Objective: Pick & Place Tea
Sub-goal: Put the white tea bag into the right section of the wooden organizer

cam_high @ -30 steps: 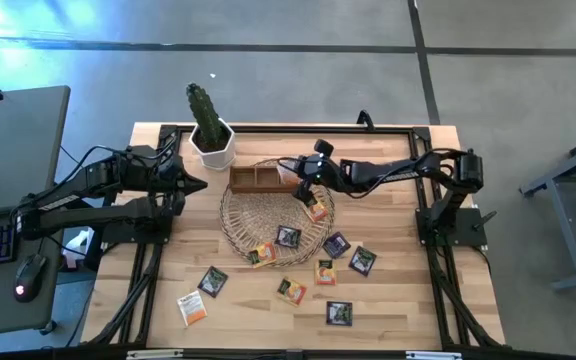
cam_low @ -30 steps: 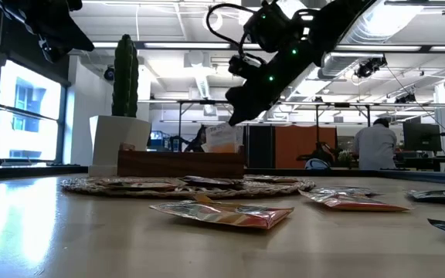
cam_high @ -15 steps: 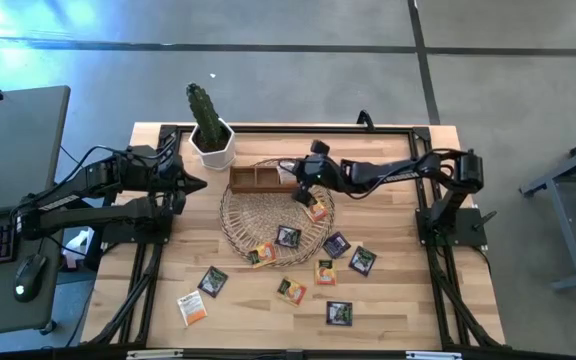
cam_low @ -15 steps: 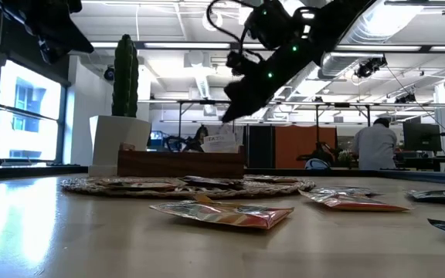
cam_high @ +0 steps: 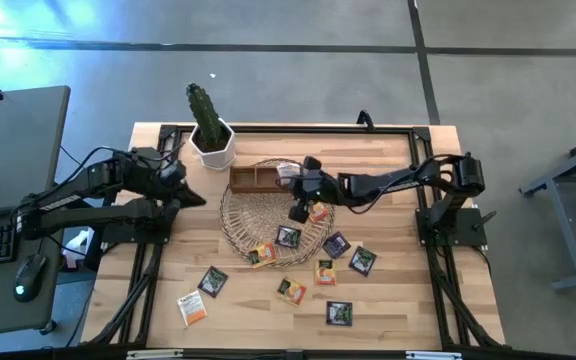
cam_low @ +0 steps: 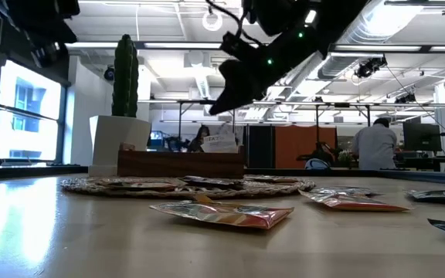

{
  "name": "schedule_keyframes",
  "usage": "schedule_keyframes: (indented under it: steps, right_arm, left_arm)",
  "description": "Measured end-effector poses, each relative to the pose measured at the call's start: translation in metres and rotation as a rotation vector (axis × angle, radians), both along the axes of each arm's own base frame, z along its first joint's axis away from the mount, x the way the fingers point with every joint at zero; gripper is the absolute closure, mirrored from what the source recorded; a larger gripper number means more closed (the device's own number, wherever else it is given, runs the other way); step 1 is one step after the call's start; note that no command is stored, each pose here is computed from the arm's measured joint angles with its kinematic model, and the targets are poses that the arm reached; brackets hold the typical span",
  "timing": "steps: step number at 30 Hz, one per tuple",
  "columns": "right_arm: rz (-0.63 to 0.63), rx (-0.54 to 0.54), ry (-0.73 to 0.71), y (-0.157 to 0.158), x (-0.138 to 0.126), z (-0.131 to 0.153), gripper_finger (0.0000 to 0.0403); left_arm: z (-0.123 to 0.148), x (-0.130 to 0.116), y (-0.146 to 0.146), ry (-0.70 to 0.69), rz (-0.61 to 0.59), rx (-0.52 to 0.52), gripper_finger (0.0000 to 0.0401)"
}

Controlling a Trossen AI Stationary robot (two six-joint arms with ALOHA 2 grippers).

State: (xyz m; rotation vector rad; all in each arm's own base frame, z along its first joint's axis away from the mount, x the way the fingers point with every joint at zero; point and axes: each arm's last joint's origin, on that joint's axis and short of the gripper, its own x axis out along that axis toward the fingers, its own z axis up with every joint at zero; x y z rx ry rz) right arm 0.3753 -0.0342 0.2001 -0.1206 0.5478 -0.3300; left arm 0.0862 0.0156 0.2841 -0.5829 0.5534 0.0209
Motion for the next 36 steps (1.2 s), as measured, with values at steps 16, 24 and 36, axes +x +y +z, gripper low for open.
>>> schedule_keyframes:
  steps: [16,24,36]
  right_arm:
    - [0.027,-0.041,-0.033,0.017,0.003,0.004,0.0399]
    - [0.032,-0.038,-0.033,0.018,0.003,0.004,0.0395]
    - [0.044,-0.03,-0.028,0.018,0.003,0.003,0.0392]
  left_arm:
    - [-0.007,0.049,-0.016,-0.1,-0.139,0.117,0.0389]
    - [-0.028,0.073,-0.051,0.054,-0.133,0.196,0.0398]
    - [-0.057,0.055,-0.122,0.415,-0.228,-0.132,0.0401]
